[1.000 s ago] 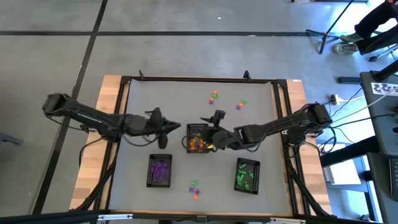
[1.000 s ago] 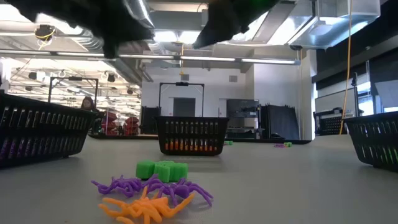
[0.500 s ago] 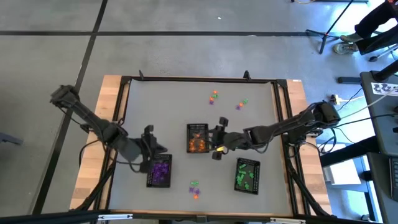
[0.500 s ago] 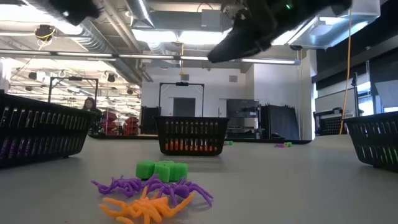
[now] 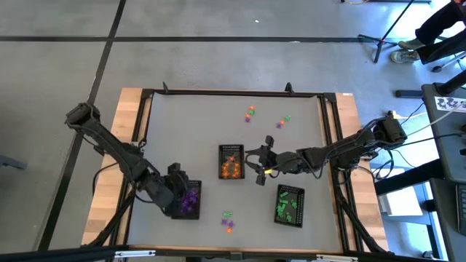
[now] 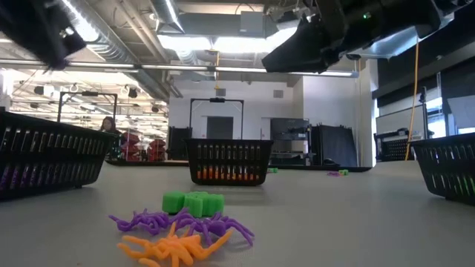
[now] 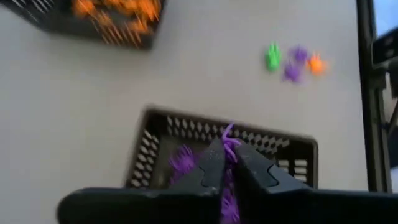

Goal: Sort Halloween decoration
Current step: Put the violet spider toy into the bottom left black bin, then put the green skeleton toy into the bottom right black bin

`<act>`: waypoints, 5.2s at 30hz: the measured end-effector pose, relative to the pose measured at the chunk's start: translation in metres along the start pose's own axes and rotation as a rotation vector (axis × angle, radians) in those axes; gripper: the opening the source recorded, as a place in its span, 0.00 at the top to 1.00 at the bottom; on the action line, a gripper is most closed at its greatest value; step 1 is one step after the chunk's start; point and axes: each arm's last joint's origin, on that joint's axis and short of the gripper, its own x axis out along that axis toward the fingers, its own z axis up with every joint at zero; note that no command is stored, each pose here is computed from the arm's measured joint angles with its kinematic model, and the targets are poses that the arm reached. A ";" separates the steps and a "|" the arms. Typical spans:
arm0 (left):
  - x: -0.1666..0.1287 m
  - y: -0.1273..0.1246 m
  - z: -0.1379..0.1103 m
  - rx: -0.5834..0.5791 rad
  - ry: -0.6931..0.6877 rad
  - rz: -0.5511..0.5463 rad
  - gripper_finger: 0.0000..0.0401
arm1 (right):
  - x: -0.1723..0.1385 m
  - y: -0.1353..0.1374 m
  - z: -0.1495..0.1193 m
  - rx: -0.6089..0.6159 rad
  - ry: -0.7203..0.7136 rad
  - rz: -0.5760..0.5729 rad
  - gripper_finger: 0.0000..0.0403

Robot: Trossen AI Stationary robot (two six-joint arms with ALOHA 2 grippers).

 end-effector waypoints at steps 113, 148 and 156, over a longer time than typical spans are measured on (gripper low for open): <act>0.009 0.131 -0.011 -0.214 -1.020 0.356 0.67 | -0.001 -0.240 -0.112 0.540 0.870 -0.656 0.93; 0.009 0.133 -0.010 -0.243 -1.023 0.350 0.67 | -0.040 -0.119 -0.046 0.480 0.819 -0.359 0.81; 0.009 0.132 -0.010 -0.233 -1.020 0.329 0.67 | -0.015 -0.135 -0.083 0.515 1.005 -0.478 0.56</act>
